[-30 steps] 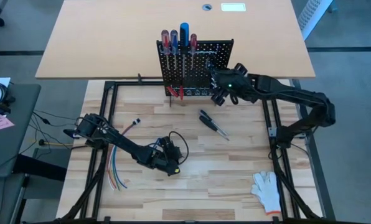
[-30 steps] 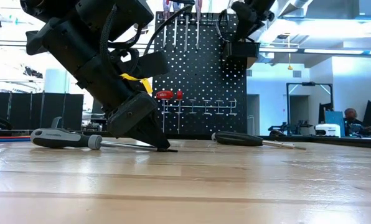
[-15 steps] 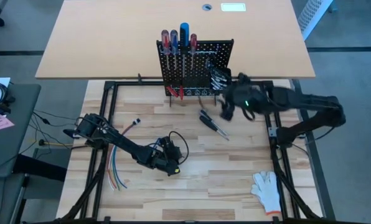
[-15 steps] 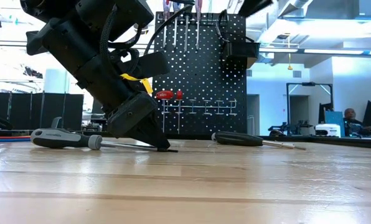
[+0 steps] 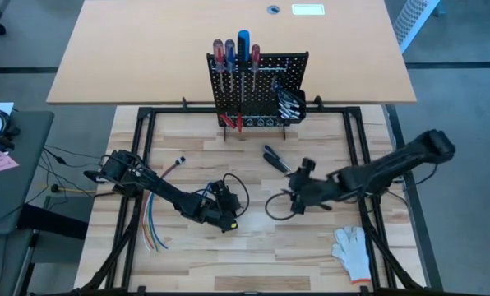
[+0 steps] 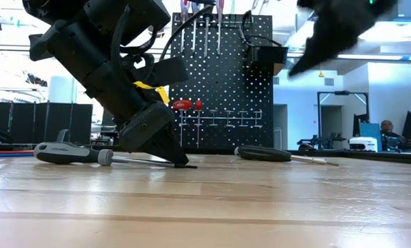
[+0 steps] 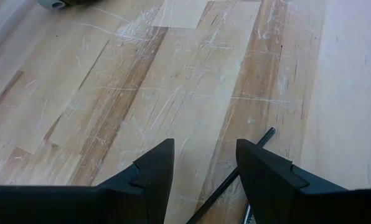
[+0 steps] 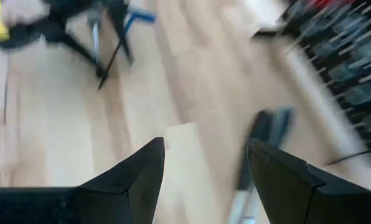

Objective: Hang tools onto peg board
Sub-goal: Hang the black screwdriver on the pegboard

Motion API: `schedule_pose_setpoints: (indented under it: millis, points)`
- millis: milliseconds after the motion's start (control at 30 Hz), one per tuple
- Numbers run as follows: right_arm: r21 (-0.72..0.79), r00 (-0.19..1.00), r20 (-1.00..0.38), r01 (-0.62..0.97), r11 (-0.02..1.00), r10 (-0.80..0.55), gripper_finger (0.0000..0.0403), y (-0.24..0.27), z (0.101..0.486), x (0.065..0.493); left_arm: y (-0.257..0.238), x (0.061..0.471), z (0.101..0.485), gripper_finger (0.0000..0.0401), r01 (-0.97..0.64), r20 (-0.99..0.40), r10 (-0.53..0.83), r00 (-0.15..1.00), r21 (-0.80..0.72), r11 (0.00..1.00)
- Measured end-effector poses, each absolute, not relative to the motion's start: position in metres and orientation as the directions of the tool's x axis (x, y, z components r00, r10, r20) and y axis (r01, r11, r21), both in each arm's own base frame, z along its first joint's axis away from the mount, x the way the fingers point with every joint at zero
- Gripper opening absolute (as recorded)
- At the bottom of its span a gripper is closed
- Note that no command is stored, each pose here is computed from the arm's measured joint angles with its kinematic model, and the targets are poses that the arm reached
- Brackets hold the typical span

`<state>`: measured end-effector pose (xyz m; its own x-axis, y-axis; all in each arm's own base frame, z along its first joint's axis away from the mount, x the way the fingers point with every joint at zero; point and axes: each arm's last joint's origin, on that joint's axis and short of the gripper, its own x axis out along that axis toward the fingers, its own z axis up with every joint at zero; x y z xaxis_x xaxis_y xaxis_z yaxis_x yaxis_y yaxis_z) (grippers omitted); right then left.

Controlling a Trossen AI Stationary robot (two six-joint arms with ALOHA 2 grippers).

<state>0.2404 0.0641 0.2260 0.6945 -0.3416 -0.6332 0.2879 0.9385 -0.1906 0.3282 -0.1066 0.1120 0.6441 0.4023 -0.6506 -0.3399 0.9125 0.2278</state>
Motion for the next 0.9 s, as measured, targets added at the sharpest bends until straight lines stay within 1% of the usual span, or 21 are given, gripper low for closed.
schedule_pose_setpoints:
  millis: [100, 267, 367, 467, 600, 667, 767, 900]
  points:
    - [-0.188, 0.691, -0.635, 0.296, 0.937, -0.346, 0.0235, 0.064, 0.194, 0.252, -0.107, 0.328, 0.112, 0.017, -0.34, -0.651, 0.402, 0.644, 0.228, 0.913]
    - [-0.227, 0.616, -0.671, 0.359, 0.905, -0.413, 0.0236, 0.039, 0.163, 0.281, -0.107, 0.328, 0.112, 0.017, -0.34, -0.651, 0.402, 0.644, 0.227, 0.912]
    - [-0.258, 0.562, -0.709, 0.354, 0.899, -0.425, 0.0246, 0.017, 0.152, 0.298, -0.107, 0.328, 0.112, 0.017, -0.341, -0.651, 0.402, 0.643, 0.226, 0.912]
    - [-0.276, 0.515, -0.721, 0.4, 0.874, -0.464, 0.0257, -0.007, 0.147, 0.311, -0.107, 0.328, 0.112, 0.017, -0.341, -0.651, 0.402, 0.643, 0.227, 0.912]
    - [-0.275, 0.444, -0.742, 0.482, 0.832, -0.502, 0.026, -0.033, 0.14, 0.318, -0.107, 0.328, 0.112, 0.017, -0.34, -0.653, 0.402, 0.642, 0.228, 0.912]
    - [-0.25, 0.419, -0.771, 0.495, 0.832, -0.481, 0.026, -0.041, 0.134, 0.319, -0.107, 0.328, 0.112, 0.017, -0.339, -0.653, 0.402, 0.641, 0.229, 0.912]
    - [-0.178, 0.408, -0.823, 0.476, 0.861, -0.396, 0.0256, -0.046, 0.125, 0.32, -0.106, 0.328, 0.112, 0.017, -0.337, -0.655, 0.403, 0.639, 0.233, 0.912]
    - [-0.122, 0.421, -0.84, 0.468, 0.875, -0.342, 0.0234, -0.042, 0.118, 0.323, -0.106, 0.327, 0.111, 0.017, -0.336, -0.658, 0.405, 0.635, 0.237, 0.912]
